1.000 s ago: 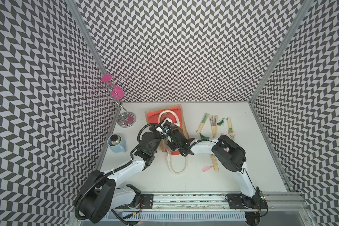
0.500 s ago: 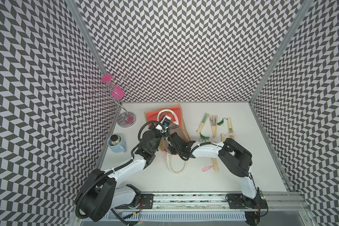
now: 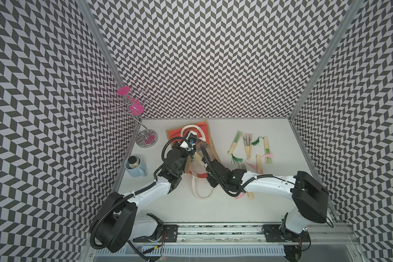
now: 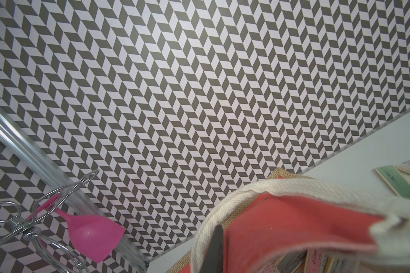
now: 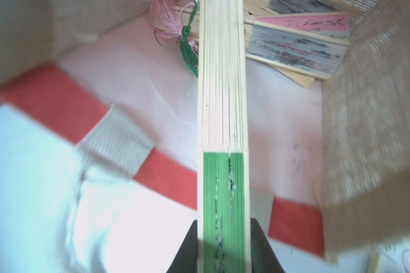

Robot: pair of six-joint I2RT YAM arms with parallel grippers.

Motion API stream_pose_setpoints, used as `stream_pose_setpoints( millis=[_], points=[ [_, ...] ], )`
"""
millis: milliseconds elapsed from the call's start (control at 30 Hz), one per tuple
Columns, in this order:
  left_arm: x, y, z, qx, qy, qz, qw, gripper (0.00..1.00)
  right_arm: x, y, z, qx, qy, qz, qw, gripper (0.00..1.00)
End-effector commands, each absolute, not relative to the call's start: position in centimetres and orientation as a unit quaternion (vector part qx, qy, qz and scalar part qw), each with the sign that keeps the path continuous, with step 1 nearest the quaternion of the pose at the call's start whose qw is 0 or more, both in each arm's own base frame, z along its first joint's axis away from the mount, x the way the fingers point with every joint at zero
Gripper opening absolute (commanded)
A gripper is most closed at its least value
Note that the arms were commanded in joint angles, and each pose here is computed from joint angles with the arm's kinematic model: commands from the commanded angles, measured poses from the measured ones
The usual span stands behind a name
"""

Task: Take out the folding fans from the tote bags
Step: Pick up the folding fan from the canvas bag.

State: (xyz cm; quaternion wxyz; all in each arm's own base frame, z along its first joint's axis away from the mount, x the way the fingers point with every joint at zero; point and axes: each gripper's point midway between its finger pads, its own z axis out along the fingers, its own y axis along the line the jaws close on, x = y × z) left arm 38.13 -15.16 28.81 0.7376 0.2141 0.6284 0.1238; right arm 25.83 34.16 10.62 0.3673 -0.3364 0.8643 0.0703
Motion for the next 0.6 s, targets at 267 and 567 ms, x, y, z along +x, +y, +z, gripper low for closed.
stream_pose_setpoints(
  millis=[267, 567],
  points=[
    [38.5, -13.6, 31.0, 0.162, 0.622, 0.136, 0.754, 0.00, 22.2, 26.1, 14.1, -0.212, 0.904, 0.082, 0.363, 0.00],
    [38.6, -13.7, 30.8, 0.162, 0.625, 0.127, 0.753, 0.00, 22.6, 25.7, 17.7, -0.177, 0.889, 0.121, 0.404, 0.00]
  ],
)
